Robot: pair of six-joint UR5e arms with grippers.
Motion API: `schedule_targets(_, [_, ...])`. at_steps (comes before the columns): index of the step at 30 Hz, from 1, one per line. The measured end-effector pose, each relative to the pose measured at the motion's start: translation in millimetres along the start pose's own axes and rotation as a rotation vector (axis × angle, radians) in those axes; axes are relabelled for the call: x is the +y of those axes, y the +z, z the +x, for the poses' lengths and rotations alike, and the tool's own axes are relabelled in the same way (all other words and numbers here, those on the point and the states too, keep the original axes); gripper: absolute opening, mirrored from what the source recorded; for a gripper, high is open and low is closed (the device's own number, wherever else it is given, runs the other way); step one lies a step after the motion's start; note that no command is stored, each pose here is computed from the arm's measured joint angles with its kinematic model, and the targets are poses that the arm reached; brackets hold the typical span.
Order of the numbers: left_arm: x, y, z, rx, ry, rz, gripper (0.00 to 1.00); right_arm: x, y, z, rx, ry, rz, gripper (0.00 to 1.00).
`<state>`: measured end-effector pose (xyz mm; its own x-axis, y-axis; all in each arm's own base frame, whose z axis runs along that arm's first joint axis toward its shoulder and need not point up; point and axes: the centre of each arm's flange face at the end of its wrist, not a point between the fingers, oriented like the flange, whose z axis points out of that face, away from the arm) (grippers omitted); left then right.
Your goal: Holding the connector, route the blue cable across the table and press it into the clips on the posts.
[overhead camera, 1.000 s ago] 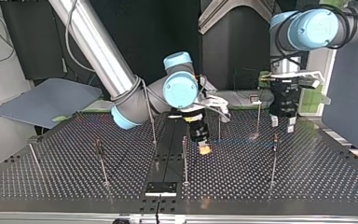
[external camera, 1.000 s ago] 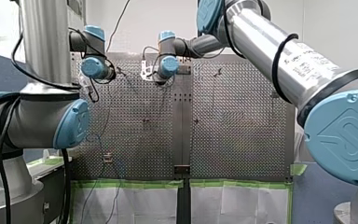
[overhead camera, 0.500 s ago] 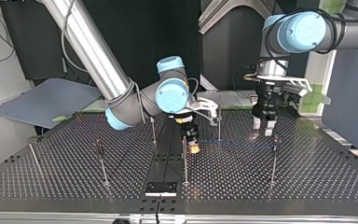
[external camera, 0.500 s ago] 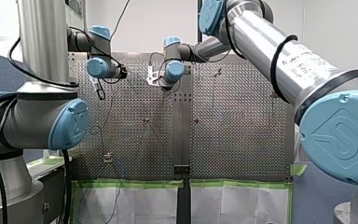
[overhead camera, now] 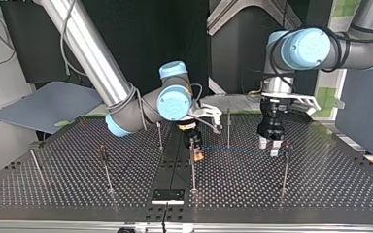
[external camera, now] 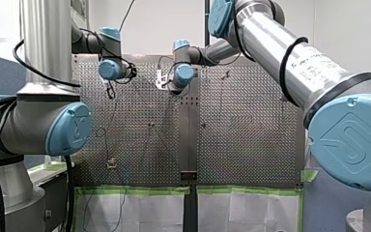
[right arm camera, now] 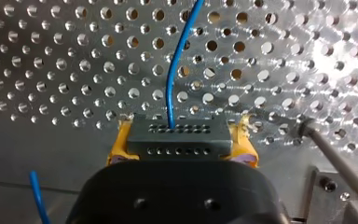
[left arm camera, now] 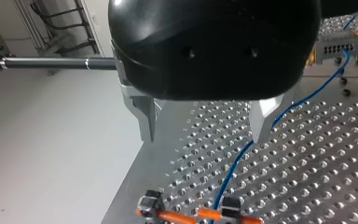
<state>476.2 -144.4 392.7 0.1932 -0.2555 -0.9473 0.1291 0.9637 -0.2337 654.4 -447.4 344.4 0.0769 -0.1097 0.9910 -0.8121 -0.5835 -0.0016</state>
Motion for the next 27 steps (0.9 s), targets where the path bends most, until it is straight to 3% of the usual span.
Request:
schedule_targets(6, [-6.2, 17.5, 5.5, 0.001, -0.002, 0.010, 1.00, 3.8, 1.7, 0.0, -0.001, 0.001, 0.003, 0.00])
schedule_targets(18, [-5.9, 43.5, 34.8, 0.039, -0.002, -0.008, 1.00, 8.2, 3.6, 0.3, 0.000, 0.000, 0.007, 0.00])
schedule_targets(25, [-7.8, 50.5, 35.9, 0.031, 0.001, -0.020, 1.00, 11.0, 4.7, 0.3, -0.001, 0.000, 0.006, 0.00])
schedule_targets(26, [-7.7, 50.6, 35.8, 0.030, 0.001, -0.023, 0.94, 11.4, 4.8, 0.3, -0.001, 0.000, 0.005, 0.00])
schedule_targets(27, [-7.6, 50.6, 35.7, 0.029, 0.001, -0.025, 0.94, 11.8, 5.0, 0.4, 0.000, 0.000, 0.005, 0.00])
